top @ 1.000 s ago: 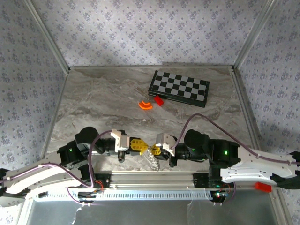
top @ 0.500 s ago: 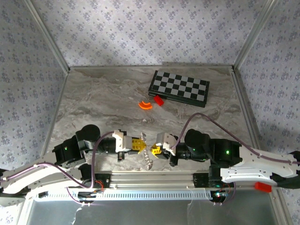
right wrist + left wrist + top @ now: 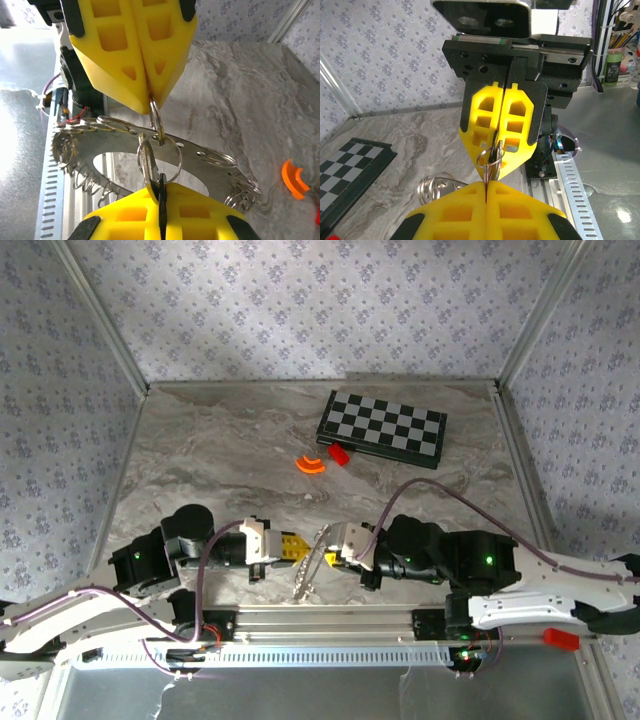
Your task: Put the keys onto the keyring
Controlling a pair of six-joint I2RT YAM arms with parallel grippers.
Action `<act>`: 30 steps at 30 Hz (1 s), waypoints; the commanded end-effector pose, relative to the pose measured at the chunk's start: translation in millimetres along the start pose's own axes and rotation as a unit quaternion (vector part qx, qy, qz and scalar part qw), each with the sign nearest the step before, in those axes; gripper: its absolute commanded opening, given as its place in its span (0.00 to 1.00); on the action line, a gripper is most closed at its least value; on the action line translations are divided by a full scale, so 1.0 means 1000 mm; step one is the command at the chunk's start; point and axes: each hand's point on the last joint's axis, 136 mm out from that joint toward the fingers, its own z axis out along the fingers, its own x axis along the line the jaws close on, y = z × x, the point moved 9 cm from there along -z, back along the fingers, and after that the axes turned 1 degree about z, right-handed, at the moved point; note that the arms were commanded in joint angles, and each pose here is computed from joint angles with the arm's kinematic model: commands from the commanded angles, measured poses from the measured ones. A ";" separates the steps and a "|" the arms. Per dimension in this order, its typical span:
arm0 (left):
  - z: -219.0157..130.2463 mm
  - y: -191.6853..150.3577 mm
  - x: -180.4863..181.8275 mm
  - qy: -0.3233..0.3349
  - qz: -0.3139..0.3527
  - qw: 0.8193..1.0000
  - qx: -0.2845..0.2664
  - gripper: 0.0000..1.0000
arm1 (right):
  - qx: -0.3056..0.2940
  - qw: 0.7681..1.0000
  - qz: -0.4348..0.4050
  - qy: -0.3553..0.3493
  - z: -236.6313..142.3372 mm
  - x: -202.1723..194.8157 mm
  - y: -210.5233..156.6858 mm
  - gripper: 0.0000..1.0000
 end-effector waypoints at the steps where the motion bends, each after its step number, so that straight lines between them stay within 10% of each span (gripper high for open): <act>1: -0.008 0.006 0.002 0.014 0.008 1.000 0.002 0.00 | 0.044 0.997 -0.025 -0.053 -0.009 -0.009 -0.002 0.00; 18: 0.006 -0.011 0.009 0.056 0.006 0.998 0.011 0.01 | 0.120 0.985 -0.069 -0.106 -0.001 -0.012 0.000 0.00; 30: 0.011 -0.034 0.007 0.074 -0.034 0.996 -0.021 0.45 | 0.186 0.971 -0.079 -0.130 0.012 -0.016 -0.005 0.00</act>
